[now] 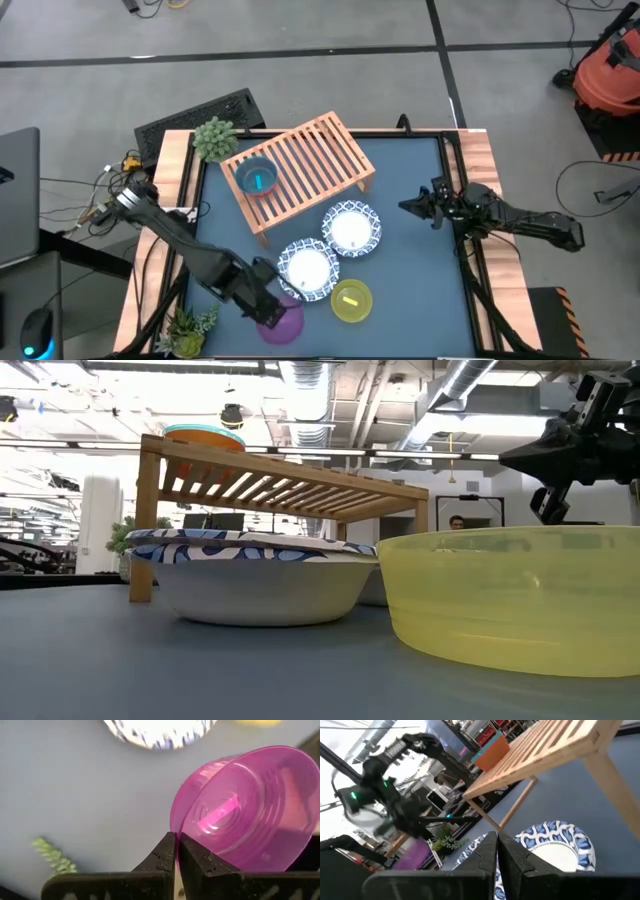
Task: Place and stack bowls onto a shelf
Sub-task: Stack the purple bowl into the blue bowl on the shelf
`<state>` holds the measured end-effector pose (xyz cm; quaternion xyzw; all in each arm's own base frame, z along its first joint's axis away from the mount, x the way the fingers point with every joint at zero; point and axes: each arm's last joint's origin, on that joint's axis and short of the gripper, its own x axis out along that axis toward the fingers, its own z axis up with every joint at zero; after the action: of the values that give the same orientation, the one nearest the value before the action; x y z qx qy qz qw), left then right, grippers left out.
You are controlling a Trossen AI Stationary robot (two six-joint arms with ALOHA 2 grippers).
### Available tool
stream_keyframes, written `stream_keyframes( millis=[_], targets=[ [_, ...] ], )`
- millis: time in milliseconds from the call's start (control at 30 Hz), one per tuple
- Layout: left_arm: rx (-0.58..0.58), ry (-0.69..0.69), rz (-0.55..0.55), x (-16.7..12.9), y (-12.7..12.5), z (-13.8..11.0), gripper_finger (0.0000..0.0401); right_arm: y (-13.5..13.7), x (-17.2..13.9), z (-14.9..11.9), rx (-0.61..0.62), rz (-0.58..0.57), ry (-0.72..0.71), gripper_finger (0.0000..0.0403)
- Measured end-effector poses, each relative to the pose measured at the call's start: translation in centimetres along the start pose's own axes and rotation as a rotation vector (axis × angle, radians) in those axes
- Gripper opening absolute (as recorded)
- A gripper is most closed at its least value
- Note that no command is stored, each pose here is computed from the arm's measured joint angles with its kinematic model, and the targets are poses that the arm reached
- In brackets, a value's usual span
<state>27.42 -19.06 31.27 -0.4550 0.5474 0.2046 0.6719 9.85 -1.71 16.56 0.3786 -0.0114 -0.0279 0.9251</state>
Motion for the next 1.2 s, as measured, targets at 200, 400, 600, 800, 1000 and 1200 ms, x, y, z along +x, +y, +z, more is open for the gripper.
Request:
stream_keyframes(
  millis=[200,400,600,800,1000,1200],
  targets=[
    [-0.129,-0.303,-0.122,-7.0,2.6,2.4,0.0000,-0.1,0.1,-0.1,0.003,-0.015,0.015,0.0042],
    [-0.228,-0.532,-0.215,-13.9,7.4,5.4,0.0000,-0.2,0.2,-0.2,0.012,-0.024,0.024,0.0042],
    [-0.299,-0.768,-0.305,-20.1,13.5,6.4,0.0000,-0.2,0.2,-0.2,0.013,-0.024,0.024,0.0042],
    [-0.422,-0.803,-0.183,-21.1,18.6,5.8,0.0000,-0.2,0.2,-0.2,0.017,-0.025,0.023,0.0042],
    [-0.439,-0.800,-0.216,-20.3,19.3,6.1,0.0000,-0.4,0.2,-0.1,0.040,-0.065,-0.008,0.0042],
    [-0.417,-0.772,-0.140,-19.7,18.9,7.1,0.0000,-0.5,0.2,-0.1,0.041,-0.088,-0.026,0.0042]
  ],
)
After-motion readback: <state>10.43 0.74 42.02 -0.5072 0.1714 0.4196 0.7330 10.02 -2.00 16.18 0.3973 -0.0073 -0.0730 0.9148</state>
